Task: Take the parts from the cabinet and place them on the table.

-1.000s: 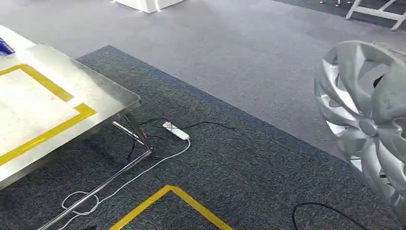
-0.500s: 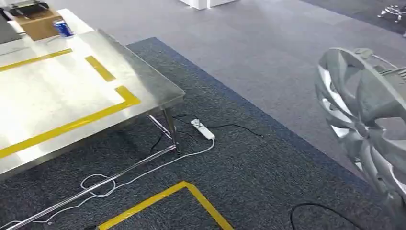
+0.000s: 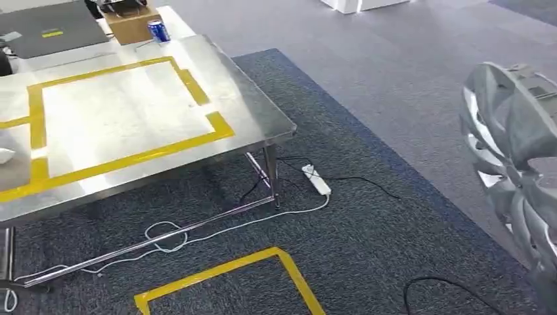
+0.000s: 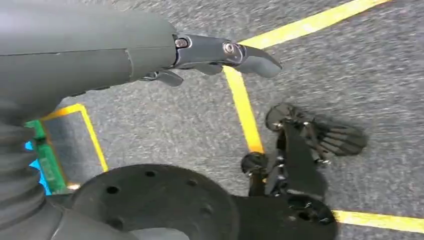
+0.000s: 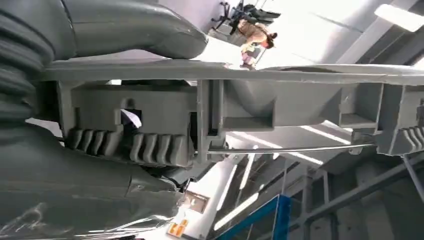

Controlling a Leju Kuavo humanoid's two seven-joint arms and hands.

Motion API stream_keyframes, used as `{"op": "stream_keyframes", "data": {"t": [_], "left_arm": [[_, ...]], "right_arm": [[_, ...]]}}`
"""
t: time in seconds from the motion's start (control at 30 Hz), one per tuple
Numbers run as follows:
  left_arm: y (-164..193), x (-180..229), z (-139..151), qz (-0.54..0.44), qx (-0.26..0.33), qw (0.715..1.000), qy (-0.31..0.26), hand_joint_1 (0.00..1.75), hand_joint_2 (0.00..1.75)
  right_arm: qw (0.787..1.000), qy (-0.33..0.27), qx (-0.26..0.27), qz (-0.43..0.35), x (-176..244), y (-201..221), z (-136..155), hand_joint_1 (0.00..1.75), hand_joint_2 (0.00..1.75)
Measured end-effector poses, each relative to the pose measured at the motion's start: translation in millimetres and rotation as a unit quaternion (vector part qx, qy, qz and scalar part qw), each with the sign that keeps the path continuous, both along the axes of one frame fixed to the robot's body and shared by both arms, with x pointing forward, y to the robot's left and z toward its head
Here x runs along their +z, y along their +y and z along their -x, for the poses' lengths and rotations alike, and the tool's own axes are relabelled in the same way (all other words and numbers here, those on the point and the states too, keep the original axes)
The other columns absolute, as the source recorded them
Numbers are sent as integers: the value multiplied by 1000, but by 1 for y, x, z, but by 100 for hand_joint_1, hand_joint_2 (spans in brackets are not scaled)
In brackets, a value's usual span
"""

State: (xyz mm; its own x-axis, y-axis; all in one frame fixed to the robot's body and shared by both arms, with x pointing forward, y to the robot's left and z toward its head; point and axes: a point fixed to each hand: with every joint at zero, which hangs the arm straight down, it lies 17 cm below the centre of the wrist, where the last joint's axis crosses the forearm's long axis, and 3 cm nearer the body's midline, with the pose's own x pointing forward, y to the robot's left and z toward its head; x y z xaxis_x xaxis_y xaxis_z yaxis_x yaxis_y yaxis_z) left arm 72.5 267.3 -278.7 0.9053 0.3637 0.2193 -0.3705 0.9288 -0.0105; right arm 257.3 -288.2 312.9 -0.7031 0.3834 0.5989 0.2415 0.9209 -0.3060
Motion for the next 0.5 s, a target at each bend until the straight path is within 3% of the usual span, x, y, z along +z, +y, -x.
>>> {"op": "stream_keyframes", "data": {"t": [0.5], "left_arm": [[1,0,-2,-3,0,1000,-1,0,175]], "right_arm": [[1000,0,1,-23,2,-3,-1,175,175]]}}
